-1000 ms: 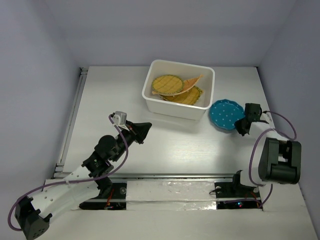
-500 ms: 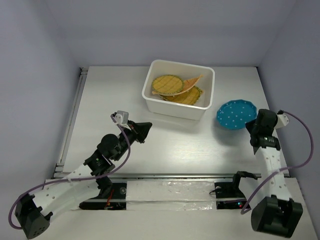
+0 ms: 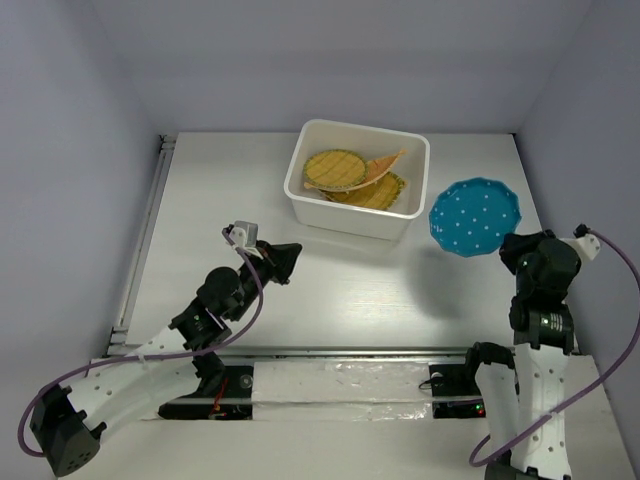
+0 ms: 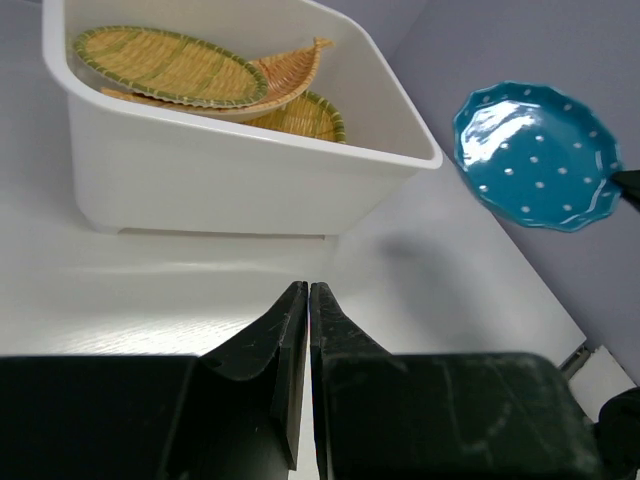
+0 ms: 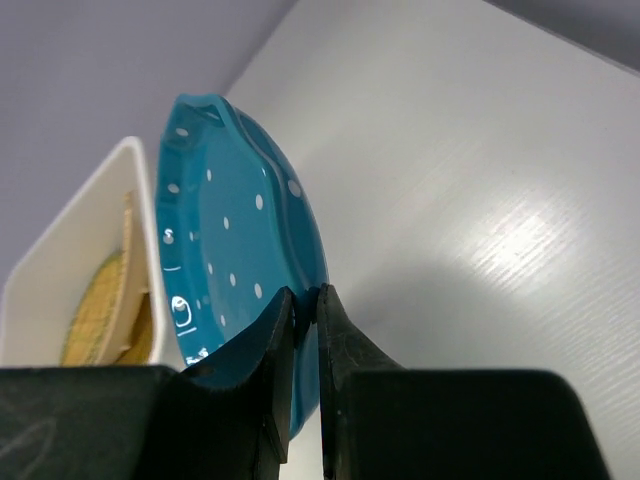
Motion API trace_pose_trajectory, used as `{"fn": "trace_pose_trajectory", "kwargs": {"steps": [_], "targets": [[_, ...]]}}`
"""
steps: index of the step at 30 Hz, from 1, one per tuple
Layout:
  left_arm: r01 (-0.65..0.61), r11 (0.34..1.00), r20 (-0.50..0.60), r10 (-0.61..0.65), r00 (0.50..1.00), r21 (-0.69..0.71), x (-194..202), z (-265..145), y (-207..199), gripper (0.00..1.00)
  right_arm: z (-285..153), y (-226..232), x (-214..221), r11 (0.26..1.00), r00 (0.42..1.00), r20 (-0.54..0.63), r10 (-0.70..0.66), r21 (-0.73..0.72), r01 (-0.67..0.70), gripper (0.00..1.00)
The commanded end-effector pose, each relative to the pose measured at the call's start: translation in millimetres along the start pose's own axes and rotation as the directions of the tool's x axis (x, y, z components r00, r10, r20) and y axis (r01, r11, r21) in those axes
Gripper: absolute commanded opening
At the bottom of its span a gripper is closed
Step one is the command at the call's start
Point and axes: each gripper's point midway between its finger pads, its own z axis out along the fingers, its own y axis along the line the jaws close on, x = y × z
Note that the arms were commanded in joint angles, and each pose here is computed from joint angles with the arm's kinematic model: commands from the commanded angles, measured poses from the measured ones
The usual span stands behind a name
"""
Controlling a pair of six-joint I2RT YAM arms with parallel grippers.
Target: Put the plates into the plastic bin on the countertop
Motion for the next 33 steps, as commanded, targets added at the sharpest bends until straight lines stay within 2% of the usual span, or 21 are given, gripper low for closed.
{"fn": "trace_pose_trajectory", "kwargs": {"steps": [1, 5, 12, 13, 15, 16, 17, 19, 20, 22, 23, 26, 27, 31, 33], "targets": [[-0.004, 1.0, 0.067, 0.004, 0.998, -0.002, -14, -1, 0, 0.03, -60, 98, -92, 0.934, 0.971, 0.223, 0.086, -0.357, 0.0, 0.0], [0.002, 1.0, 0.082, -0.001, 0.997, -0.011, -15, -2, 2, 0.04, -62, 139, -86, 0.864, 0.993, 0.1, 0.064, -0.503, -0.005, 0.0], [-0.009, 0.997, 0.094, 0.016, 0.995, -0.074, -15, -1, 15, 0.06, -58, 210, -92, 0.705, 0.996, 0.002, 0.085, -0.706, -0.059, 0.0], [-0.012, 0.997, 0.096, 0.019, 0.995, -0.082, -15, -1, 17, 0.06, -42, 221, -78, 0.709, 0.997, -0.047, 0.067, -0.701, -0.08, 0.0], [-0.018, 0.994, 0.1, 0.028, 0.995, -0.106, -15, -1, 22, 0.07, -34, 242, -76, 0.7, 0.997, -0.045, 0.058, -0.711, -0.073, 0.0], [-0.026, 0.993, 0.1, 0.037, 0.994, -0.115, -14, -1, 24, 0.07, -9, 247, -61, 0.724, 0.996, -0.082, 0.045, -0.684, -0.089, 0.0], [-0.031, 0.991, 0.102, 0.044, 0.994, -0.134, -14, -1, 28, 0.07, -9, 264, -58, 0.692, 0.994, -0.102, 0.051, -0.713, -0.109, 0.0], [-0.035, 0.988, 0.101, 0.051, 0.994, -0.15, -13, -1, 31, 0.07, 9, 278, -49, 0.688, 0.99, -0.13, 0.052, -0.714, -0.13, 0.0], [-0.037, 0.987, 0.101, 0.053, 0.993, -0.155, -12, -1, 32, 0.08, 37, 279, -33, 0.717, 0.986, -0.161, 0.042, -0.682, -0.142, 0.0], [-0.04, 0.986, 0.103, 0.057, 0.993, -0.163, -12, -1, 34, 0.1, 50, 299, -28, 0.71, 0.983, -0.178, 0.039, -0.687, -0.153, 0.0], [-0.042, 0.985, 0.1, 0.059, 0.993, -0.166, -12, -1, 35, 0.11, 76, 298, -10, 0.739, 0.978, -0.209, 0.027, -0.654, -0.16, 0.0], [-0.047, 0.983, 0.097, 0.065, 0.993, -0.177, -10, 1, 37, 0.14, 93, 314, 11, 0.75, 0.971, -0.239, 0.008, -0.64, -0.164, 0.0], [-0.05, 0.982, 0.095, 0.068, 0.993, -0.181, -10, 1, 38, 0.14, 111, 310, 25, 0.774, 0.966, -0.257, 0.001, -0.611, -0.163, 0.0], [-0.053, 0.98, 0.093, 0.072, 0.993, -0.191, -9, 1, 40, 0.16, 129, 313, 62, 0.795, 0.947, -0.318, -0.04, -0.585, -0.163, 0.0], [-0.055, 0.979, 0.089, 0.073, 0.993, -0.194, -8, 2, 41, 0.18, 135, 311, 69, 0.806, 0.942, -0.331, -0.054, -0.572, -0.154, 0.06]]}}
